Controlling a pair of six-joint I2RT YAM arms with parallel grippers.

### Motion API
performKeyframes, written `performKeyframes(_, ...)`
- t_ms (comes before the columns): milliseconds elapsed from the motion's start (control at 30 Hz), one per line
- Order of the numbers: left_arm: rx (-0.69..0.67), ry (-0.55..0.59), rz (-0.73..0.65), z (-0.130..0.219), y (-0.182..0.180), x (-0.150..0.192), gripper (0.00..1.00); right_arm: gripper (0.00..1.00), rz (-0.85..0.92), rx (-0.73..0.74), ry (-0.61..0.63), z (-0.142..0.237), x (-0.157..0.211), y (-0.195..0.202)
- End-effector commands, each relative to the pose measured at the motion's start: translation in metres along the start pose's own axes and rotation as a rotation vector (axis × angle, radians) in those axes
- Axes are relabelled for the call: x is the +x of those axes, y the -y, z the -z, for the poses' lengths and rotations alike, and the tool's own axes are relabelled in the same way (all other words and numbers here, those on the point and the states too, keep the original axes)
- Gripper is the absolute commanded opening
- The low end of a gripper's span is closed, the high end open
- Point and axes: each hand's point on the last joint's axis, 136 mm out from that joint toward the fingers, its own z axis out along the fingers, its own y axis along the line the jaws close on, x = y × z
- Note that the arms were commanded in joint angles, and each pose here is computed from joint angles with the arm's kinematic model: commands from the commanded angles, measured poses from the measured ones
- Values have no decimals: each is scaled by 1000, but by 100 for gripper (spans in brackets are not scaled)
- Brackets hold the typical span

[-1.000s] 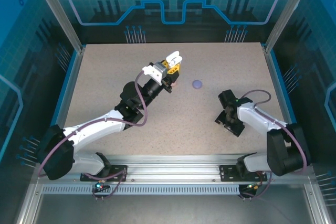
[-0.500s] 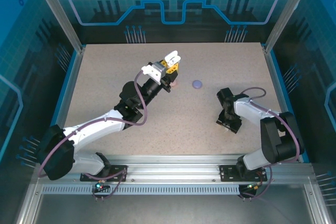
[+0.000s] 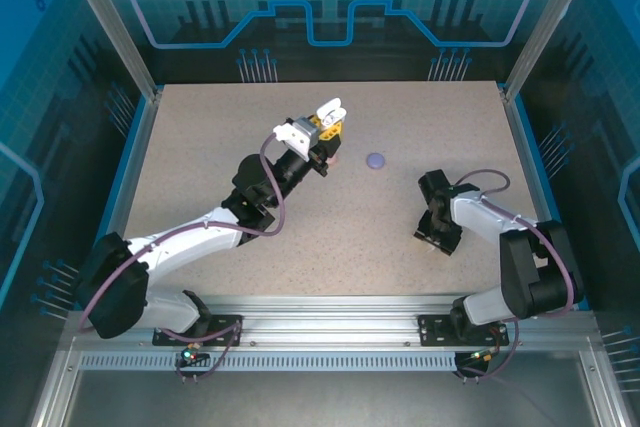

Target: Insert the wireless bluetooth earbuds into the charging case

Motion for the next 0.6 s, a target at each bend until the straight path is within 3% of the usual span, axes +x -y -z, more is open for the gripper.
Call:
performKeyframes(0,-20,55,25,-3,-6,-17,0,50,11,-11,-27,-4,3,2)
performKeyframes(567,-25,55,29,-2,-7,-18,0,41,36,44,-49,-11,4,6)
